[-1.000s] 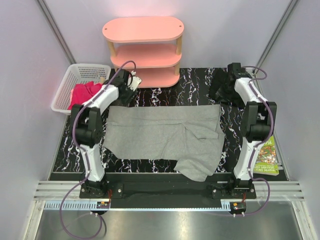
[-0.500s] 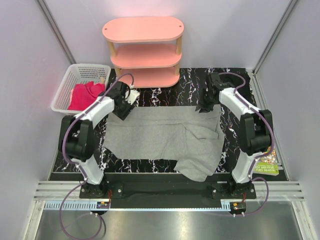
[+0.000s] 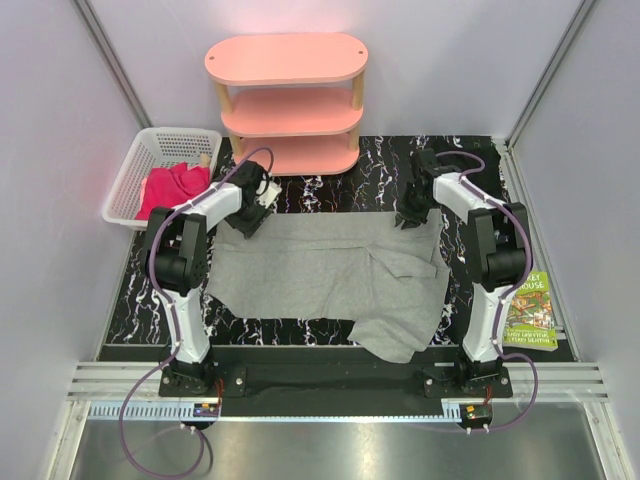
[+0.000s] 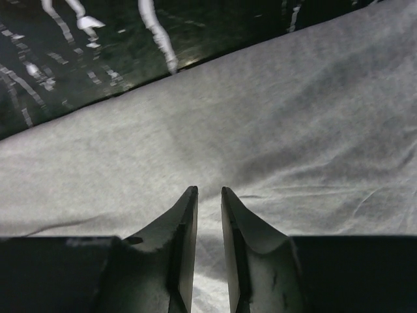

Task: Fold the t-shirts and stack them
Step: Fold the tshirt

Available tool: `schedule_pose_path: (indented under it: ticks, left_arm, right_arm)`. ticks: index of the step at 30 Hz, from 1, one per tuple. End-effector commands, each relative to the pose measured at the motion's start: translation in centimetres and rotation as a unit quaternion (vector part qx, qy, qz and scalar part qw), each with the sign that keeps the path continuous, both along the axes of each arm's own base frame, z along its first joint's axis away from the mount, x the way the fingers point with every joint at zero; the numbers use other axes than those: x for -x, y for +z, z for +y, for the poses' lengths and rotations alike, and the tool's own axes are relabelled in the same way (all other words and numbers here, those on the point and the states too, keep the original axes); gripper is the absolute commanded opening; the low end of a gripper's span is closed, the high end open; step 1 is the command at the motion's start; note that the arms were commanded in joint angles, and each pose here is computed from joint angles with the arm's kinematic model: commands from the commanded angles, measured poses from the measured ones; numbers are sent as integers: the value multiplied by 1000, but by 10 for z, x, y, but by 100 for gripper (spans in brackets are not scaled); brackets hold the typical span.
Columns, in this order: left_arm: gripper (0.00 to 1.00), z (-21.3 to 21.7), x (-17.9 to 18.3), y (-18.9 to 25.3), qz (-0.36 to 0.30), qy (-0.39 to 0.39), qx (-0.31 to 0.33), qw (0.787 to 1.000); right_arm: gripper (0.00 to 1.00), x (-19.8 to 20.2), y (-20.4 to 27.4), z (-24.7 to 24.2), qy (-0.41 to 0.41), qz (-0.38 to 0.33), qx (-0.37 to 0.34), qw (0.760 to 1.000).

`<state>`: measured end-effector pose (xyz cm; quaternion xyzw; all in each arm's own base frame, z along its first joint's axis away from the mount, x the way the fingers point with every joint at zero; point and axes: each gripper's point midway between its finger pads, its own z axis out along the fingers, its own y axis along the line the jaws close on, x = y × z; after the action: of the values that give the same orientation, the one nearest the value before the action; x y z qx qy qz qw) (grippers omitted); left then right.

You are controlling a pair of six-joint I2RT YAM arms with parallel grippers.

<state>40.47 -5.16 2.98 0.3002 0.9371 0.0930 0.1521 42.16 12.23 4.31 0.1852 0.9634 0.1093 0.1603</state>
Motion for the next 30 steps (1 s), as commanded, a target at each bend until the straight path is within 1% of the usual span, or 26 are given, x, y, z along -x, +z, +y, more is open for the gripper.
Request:
schedule_pose_path:
  ticks: [1,4,8,11,16,17,18,22,23,25,27,29,30]
  left_arm:
    - [50,4,-10,6,-12,6,-10,1000]
    - [50,6,-12,3,-11,8,-11,1000]
    - [50,6,-18,-6,-5,11,-15,1000]
    - [50,4,-33,-7,-15,17,-15,1000]
    - [50,5,-48,-11,-9,22,-22,999]
    - [50,4,-57,-5,-18,25,-17,999]
    - [50,6,-55,-9,-5,29,-14,999]
    - [50,8,-66,-7,-9,28,-19,999]
    - [50,8,-71,-4,-17,30,-19,999]
    - [50,9,-71,-5,-15,32,-22,999]
    - [49,10,-70,-4,-15,33,-24,999]
    - [49,14,-62,-5,-9,36,-27,999]
    - [49,17,-62,1,-16,39,-25,999]
  right_arm:
    - [28,-6,-10,-17,-28,8,4,1000]
    - [28,-3,-13,-25,-35,12,7,999]
    - [28,-15,-18,-30,-44,15,-4,999]
    - [28,-25,-26,-29,-48,19,-10,999]
    - [27,-40,-32,-23,-54,22,-26,998]
    - [27,-41,-36,-21,-54,26,-30,998]
    - [27,-43,-36,-21,-55,26,-31,998]
    - [27,-63,-28,-19,-52,7,-35,998]
    - [27,-65,-33,-21,-54,11,-32,998]
    - [27,-78,-25,-24,-55,0,-34,998]
    - [27,-83,-29,-29,-60,3,-30,998]
    - [27,-92,-22,-35,-63,-6,-22,998]
    - [27,-95,-19,-35,-61,-10,-21,998]
